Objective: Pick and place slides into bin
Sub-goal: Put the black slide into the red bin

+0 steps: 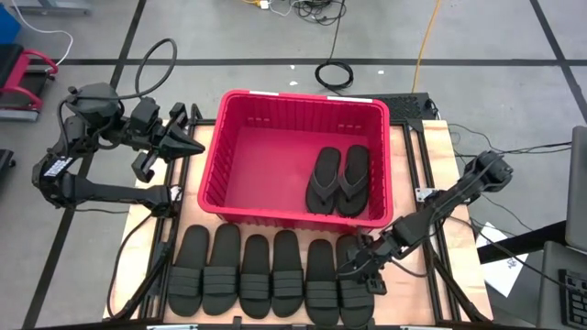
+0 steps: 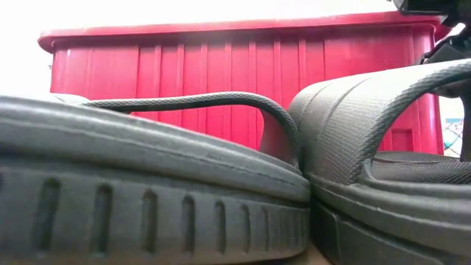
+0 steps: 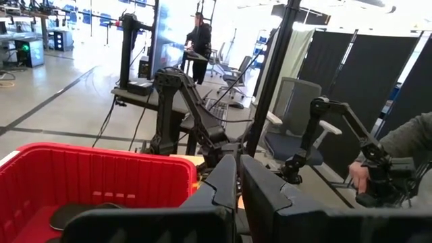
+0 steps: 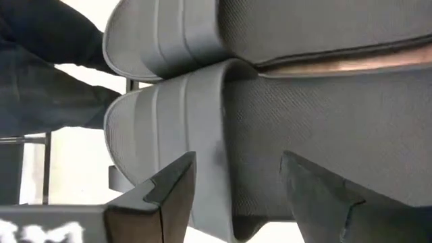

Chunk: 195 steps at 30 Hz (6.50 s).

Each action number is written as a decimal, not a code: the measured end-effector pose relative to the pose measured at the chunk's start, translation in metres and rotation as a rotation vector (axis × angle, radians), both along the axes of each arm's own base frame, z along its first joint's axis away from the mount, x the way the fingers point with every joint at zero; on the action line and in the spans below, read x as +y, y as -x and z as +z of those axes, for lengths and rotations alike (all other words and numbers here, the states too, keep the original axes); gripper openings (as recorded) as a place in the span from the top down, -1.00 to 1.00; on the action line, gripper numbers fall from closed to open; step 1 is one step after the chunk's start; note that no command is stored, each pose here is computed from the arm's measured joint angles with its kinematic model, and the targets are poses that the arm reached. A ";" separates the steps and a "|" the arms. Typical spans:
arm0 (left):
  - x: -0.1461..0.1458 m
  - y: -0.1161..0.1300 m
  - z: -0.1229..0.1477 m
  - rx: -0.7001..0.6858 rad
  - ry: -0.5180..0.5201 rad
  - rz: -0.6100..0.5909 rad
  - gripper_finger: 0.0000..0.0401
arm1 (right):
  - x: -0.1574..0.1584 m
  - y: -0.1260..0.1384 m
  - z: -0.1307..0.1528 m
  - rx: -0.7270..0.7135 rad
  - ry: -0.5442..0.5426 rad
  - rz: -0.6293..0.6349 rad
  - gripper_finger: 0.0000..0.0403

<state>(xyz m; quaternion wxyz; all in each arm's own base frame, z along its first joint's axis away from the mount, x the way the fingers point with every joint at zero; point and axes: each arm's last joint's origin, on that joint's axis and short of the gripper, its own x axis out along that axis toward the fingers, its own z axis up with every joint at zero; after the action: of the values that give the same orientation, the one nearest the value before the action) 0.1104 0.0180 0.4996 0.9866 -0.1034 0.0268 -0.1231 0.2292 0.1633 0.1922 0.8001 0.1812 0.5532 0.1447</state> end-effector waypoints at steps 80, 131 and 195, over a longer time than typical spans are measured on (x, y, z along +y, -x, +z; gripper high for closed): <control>-0.001 0.000 0.000 -0.001 -0.009 -0.027 0.91 | 0.027 -0.015 0.184 -0.369 -0.245 0.090 1.00; 0.010 -0.017 -0.012 0.105 -0.070 0.158 0.90 | -0.355 -0.111 0.138 -0.462 0.089 0.035 1.00; 0.007 -0.007 -0.021 0.211 -0.015 0.177 0.90 | -0.369 -0.198 -0.031 -0.175 -0.356 -0.203 1.00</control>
<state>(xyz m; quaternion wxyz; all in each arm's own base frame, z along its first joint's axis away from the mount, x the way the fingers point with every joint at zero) 0.1171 0.0254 0.4787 0.9860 -0.1106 0.1223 -0.0239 0.4270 -0.2052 0.1612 0.8110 0.3610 0.4264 0.1739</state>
